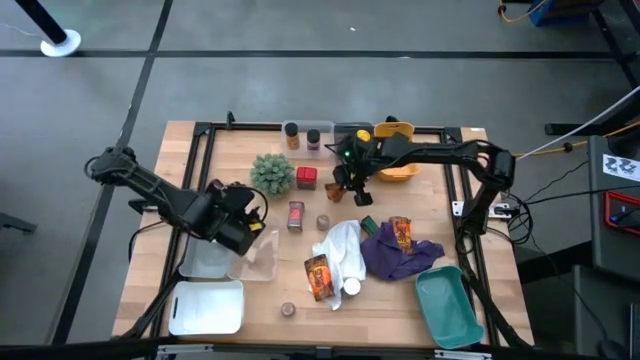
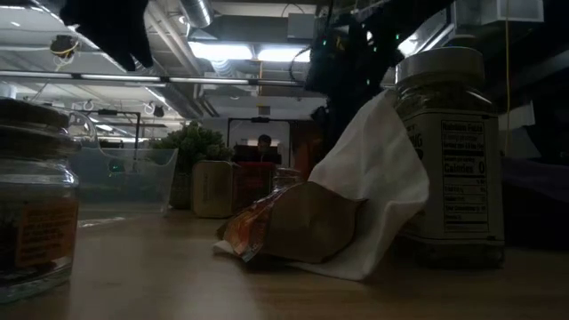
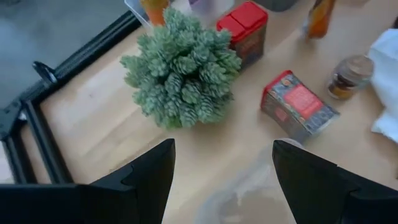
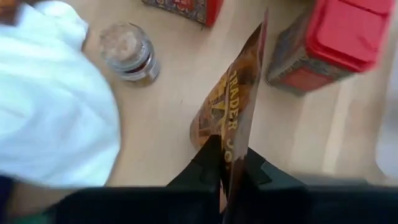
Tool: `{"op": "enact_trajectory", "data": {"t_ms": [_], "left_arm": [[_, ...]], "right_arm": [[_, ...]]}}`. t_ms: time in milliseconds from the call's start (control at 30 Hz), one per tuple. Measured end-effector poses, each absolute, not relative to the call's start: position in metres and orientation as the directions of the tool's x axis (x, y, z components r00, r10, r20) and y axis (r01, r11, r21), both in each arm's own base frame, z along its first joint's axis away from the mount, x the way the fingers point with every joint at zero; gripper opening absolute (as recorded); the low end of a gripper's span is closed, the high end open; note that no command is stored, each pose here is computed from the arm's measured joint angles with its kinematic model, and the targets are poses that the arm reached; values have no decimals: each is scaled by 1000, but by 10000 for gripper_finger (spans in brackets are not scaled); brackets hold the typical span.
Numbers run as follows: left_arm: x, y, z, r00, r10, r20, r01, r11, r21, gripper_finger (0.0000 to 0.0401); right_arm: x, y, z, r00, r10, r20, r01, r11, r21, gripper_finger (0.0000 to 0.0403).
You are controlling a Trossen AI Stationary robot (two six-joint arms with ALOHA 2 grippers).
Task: Sort spices by type
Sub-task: Put the top orange seasoning bag into the green bin
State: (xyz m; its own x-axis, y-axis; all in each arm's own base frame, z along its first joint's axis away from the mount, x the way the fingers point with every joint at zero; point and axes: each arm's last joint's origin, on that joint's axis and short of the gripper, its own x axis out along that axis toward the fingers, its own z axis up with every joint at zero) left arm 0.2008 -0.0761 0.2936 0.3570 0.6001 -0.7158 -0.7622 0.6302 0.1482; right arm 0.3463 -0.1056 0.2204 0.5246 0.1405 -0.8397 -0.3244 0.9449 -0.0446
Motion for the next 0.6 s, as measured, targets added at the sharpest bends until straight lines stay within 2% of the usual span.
{"op": "enact_trajectory", "data": {"t_ms": [333,600], "left_arm": [[217,-49,296,344,676,-652,-744,620,250,253],[243,-34,303,445,669,-595,-653,697,295,253]], "right_arm": [[320,-88,293,494,159,-855,-230,972,48,7],[293,-37,336,468,221,-855,-165,973,161,8]]}}
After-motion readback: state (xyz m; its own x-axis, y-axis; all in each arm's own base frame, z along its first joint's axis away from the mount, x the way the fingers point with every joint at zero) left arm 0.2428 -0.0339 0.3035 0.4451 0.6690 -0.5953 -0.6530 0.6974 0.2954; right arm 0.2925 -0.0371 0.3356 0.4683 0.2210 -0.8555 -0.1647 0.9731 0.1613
